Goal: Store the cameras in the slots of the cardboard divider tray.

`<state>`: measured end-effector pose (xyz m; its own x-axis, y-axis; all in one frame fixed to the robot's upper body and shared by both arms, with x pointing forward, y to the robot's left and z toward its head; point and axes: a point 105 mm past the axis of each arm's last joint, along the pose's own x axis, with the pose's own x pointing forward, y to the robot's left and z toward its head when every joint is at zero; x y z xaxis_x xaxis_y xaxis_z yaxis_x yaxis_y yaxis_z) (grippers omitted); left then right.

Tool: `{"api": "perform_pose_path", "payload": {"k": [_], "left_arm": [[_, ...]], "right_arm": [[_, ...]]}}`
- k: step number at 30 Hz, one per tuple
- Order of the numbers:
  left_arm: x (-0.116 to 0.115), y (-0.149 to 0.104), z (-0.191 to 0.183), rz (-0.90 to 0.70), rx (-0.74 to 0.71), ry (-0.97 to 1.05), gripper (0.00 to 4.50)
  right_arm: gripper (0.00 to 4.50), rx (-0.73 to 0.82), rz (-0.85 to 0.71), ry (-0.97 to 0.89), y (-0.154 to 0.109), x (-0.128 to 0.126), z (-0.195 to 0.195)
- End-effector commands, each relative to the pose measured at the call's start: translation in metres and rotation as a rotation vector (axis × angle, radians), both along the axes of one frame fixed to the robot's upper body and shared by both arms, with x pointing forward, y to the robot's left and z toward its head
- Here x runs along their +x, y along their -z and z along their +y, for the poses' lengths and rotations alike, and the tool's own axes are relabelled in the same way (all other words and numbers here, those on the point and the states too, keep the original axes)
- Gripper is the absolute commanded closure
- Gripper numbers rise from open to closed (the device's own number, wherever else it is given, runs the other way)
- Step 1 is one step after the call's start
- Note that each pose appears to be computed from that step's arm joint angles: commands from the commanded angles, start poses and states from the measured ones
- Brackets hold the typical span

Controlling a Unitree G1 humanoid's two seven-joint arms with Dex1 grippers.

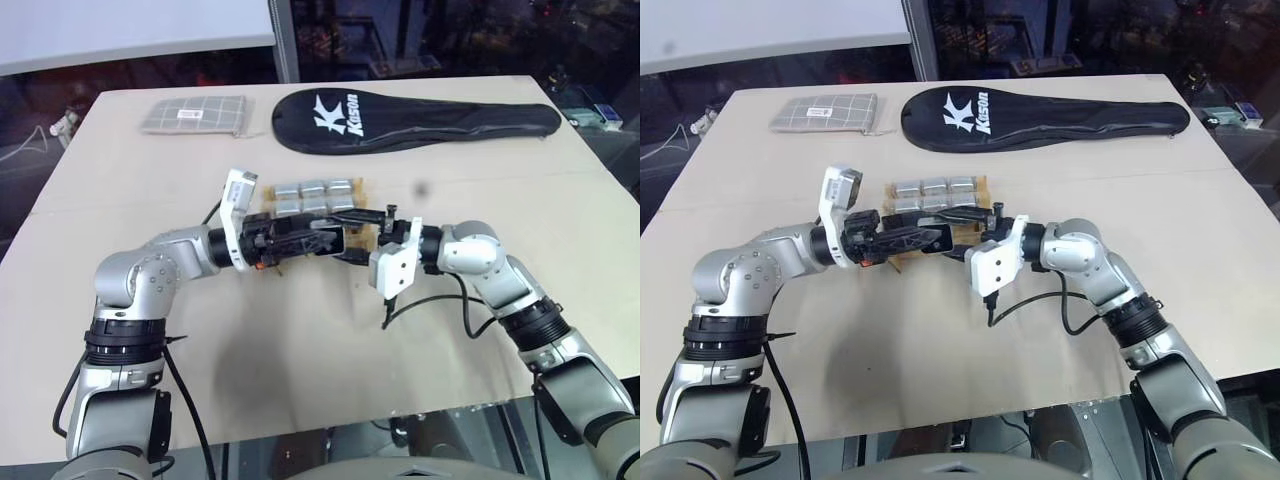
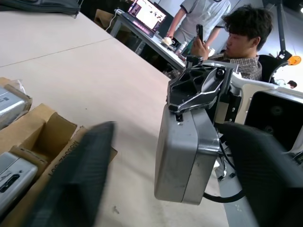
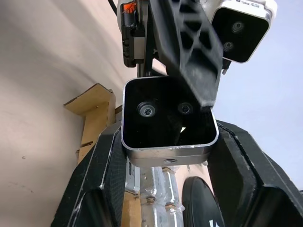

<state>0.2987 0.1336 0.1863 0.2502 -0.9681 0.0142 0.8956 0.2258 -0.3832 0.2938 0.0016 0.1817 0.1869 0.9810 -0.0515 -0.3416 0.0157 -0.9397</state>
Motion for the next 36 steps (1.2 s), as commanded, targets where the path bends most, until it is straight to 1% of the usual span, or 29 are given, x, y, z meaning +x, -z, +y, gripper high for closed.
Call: {"api": "perform_pose_path", "payload": {"k": [1,2,3,5,7,8,9,10,11,14,17,20,25,27,28,29,31,33,36], "left_arm": [[-0.006,-0.01,-0.002,-0.037,-0.008,0.036,3.2],[-0.007,-0.009,-0.002,-0.031,-0.005,0.045,3.7],[-0.008,-0.009,-0.002,-0.027,0.0,0.054,3.77],[-0.009,-0.007,-0.001,-0.025,0.009,0.061,3.77],[-0.008,-0.005,-0.001,-0.028,0.026,0.067,3.77],[-0.009,-0.004,-0.001,-0.029,0.032,0.083,3.77],[-0.012,-0.004,-0.002,-0.033,0.035,0.11,3.77],[-0.014,-0.006,-0.002,-0.068,0.033,0.138,3.77],[-0.014,-0.009,-0.002,-0.106,0.029,0.139,3.77],[-0.002,-0.023,-0.002,-0.24,0.015,0.105,3.77],[0.016,-0.035,-0.008,-0.423,0.019,0.031,3.77],[0.027,-0.035,-0.014,-0.567,0.006,-0.002,3.77],[0.04,-0.009,-0.023,-0.598,0.041,-0.005,3.77],[0.046,-0.001,-0.025,-0.611,0.065,-0.006,3.77],[0.05,0.003,-0.025,-0.617,0.079,-0.015,3.77],[0.052,0.005,-0.025,-0.627,0.086,-0.018,3.77],[0.059,0.006,-0.026,-0.626,0.07,-0.035,3.77],[0.065,0.005,-0.027,-0.626,0.062,-0.055,3.77],[0.07,0.007,-0.029,-0.635,0.071,-0.051,3.77]], "right_arm": [[2.59,0.03,0.016,-0.005,-0.005,-0.002,0.001],[2.59,0.031,0.024,0.0,-0.006,-0.002,0.001],[2.59,0.032,0.029,0.001,-0.006,-0.002,0.001],[2.59,0.023,0.051,0.014,-0.007,-0.002,0.0],[1.51,0.02,0.073,0.022,-0.006,-0.002,-0.001],[1.24,0.027,0.087,0.029,-0.006,-0.001,-0.002],[0.71,0.041,0.112,0.045,-0.006,0.0,-0.004],[0.28,0.045,0.158,0.062,-0.005,0.001,-0.008],[0.04,0.053,0.213,0.078,-0.004,0.002,-0.013],[0.04,0.085,0.426,0.12,-0.002,0.0,-0.037],[0.04,0.165,0.654,0.164,0.0,-0.011,-0.064],[0.04,0.228,0.859,0.231,0.009,-0.023,-0.09],[0.04,0.285,1.002,0.322,0.014,-0.037,-0.119],[0.04,0.321,1.037,0.327,0.01,-0.047,-0.13],[0.04,0.378,1.045,0.307,0.003,-0.052,-0.134],[0.04,0.429,1.054,0.269,-0.003,-0.058,-0.138],[0.04,0.454,1.103,0.236,-0.007,-0.072,-0.147],[0.04,0.455,1.152,0.268,-0.005,-0.081,-0.157],[0.04,0.439,1.168,0.331,0.002,-0.088,-0.168]]}}
